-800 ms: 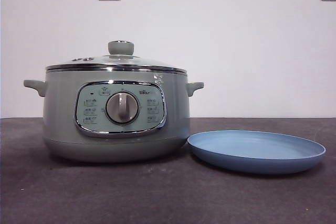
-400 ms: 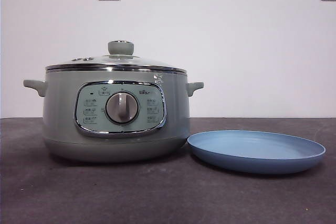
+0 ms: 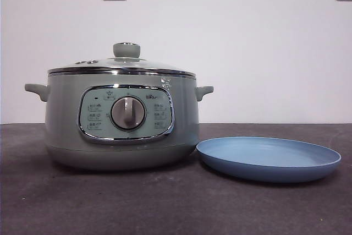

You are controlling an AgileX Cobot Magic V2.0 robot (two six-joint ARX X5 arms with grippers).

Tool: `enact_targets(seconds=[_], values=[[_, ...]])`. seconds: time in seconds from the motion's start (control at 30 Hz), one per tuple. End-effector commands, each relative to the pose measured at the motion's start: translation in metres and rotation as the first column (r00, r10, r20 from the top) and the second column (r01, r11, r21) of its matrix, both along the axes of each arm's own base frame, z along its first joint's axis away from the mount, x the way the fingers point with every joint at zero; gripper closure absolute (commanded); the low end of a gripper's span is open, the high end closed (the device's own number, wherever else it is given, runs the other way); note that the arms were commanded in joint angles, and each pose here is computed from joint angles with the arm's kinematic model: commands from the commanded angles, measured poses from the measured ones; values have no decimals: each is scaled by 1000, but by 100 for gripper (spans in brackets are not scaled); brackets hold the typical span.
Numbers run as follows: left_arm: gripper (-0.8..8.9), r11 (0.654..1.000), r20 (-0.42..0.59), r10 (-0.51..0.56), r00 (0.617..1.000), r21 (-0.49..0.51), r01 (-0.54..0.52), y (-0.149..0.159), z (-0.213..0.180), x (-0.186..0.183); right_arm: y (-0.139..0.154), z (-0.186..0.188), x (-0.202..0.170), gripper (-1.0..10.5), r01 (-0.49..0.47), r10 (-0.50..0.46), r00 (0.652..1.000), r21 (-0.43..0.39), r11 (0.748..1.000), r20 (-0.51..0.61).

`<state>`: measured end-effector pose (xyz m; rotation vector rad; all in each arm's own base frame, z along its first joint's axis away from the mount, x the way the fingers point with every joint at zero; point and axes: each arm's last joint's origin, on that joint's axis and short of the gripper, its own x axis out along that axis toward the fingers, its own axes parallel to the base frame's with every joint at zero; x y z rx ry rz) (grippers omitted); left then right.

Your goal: Take the potato out from the steamer,put the potato on the plate,close the lid

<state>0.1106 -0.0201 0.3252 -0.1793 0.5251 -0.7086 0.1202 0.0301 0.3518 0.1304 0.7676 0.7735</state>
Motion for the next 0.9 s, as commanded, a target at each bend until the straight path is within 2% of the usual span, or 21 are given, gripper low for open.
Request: enact_targets(seconds=[0.03, 0.3, 0.47, 0.67, 0.9], values=[[122, 1000, 2, -12, 1000, -1, 12, -3, 10, 13, 1, 0, 2, 348, -4, 4, 1000, 5, 1000, 1], [122, 994, 40, -65, 997, 90, 61, -25, 38, 75, 1, 0, 5, 348, -5, 5, 1000, 6, 1000, -6], [122, 980, 72, -81, 994, 188, 66, -48, 41, 119, 1, -1, 7, 348, -5, 5, 1000, 5, 1000, -13], [122, 961, 82, -100, 992, 267, 75, -77, 30, 161, 1, -2, 8, 348, -5, 5, 1000, 4, 1000, -15], [122, 926, 75, -138, 988, 363, 102, -105, 0, 189, 1, -2, 8, 348, -5, 5, 1000, 4, 1000, -14]])
